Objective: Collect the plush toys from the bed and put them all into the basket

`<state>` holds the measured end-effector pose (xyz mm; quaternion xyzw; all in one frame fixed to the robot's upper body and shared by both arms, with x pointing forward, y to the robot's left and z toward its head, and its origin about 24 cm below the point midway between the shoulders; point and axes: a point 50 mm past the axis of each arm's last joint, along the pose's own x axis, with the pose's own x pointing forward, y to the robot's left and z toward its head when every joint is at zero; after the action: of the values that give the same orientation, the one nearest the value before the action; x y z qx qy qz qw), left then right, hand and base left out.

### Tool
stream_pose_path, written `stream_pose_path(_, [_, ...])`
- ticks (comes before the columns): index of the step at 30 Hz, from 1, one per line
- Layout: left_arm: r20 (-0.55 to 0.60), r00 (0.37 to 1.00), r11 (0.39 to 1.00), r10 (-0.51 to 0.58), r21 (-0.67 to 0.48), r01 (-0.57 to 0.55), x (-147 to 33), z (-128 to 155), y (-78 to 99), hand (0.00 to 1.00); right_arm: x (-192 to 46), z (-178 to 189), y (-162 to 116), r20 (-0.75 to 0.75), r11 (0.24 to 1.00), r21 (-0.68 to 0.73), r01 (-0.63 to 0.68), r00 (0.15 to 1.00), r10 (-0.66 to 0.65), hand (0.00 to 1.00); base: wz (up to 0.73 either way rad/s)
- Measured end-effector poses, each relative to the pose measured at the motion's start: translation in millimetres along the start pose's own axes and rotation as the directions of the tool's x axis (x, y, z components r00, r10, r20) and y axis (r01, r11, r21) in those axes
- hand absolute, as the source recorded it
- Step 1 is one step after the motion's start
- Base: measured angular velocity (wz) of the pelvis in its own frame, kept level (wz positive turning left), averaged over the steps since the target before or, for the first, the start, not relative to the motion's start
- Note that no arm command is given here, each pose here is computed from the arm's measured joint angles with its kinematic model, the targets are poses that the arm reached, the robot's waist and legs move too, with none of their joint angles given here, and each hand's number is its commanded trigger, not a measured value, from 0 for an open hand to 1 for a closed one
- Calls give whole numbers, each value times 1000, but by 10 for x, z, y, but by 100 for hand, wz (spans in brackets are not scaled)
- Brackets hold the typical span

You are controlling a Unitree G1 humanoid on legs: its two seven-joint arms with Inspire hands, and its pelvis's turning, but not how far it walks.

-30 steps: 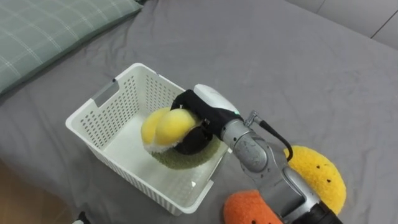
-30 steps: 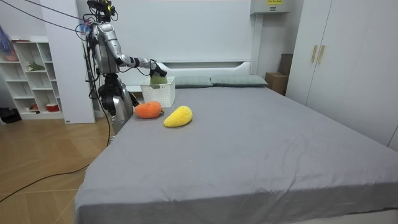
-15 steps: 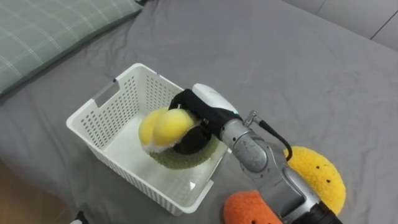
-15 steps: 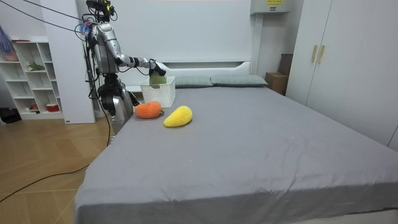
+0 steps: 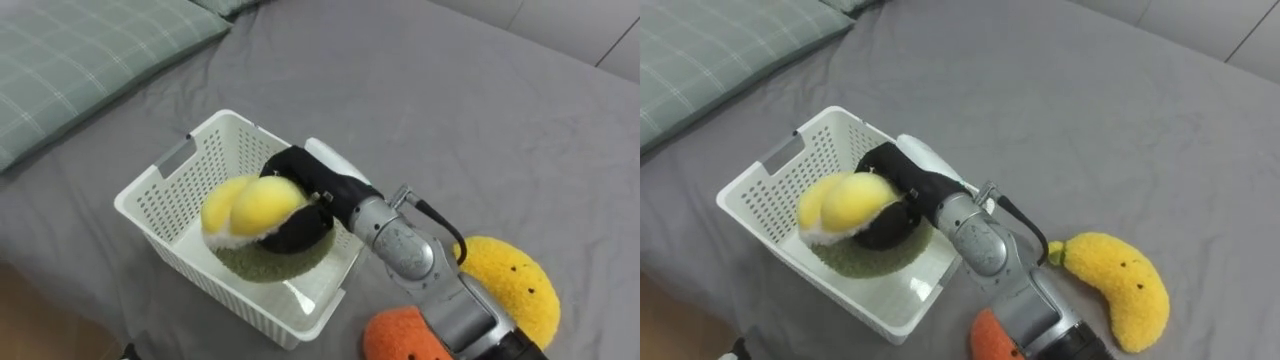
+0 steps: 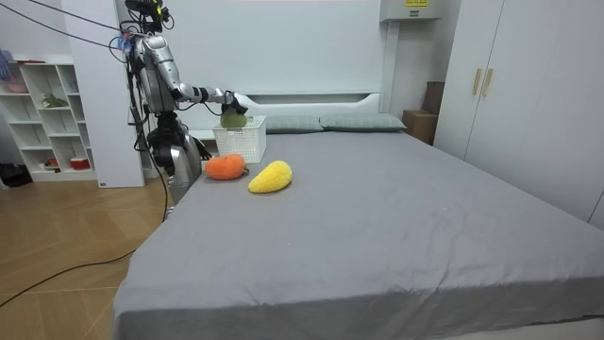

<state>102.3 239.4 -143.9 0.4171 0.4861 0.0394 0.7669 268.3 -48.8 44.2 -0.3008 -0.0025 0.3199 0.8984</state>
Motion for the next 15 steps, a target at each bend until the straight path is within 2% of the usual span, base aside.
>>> stream_pose_path(2, [0,1000,1000,1,-1,-1,-1,2,-2,0,-17,-28,25,-10,1000,8,-4,1000,4,97,0])
stream_pose_path(7, [1,1000,1000,4,-2,-4,-3,6,-5,0,-49,-77,62,-27,1000,19,-9,1000,10,60,-1])
stream_pose_path(8, [1,1000,1000,7,-2,-7,-3,5,-4,0,-50,-79,64,-28,1000,19,-10,1000,10,26,-5])
stream_pose_path(9, [0,1000,1000,16,-2,-16,-4,3,-1,0,-52,-81,66,-28,1000,20,-10,1000,10,19,-4])
stream_pose_path(10, [0,1000,1000,20,-2,-20,-4,1,2,0,-52,-82,66,-29,1000,20,-10,1000,10,0,0])
stream_pose_path(15, [-1,1000,1000,21,-1,-21,-6,-2,0,0,-55,-91,66,-32,1000,19,-10,999,11,0,0])
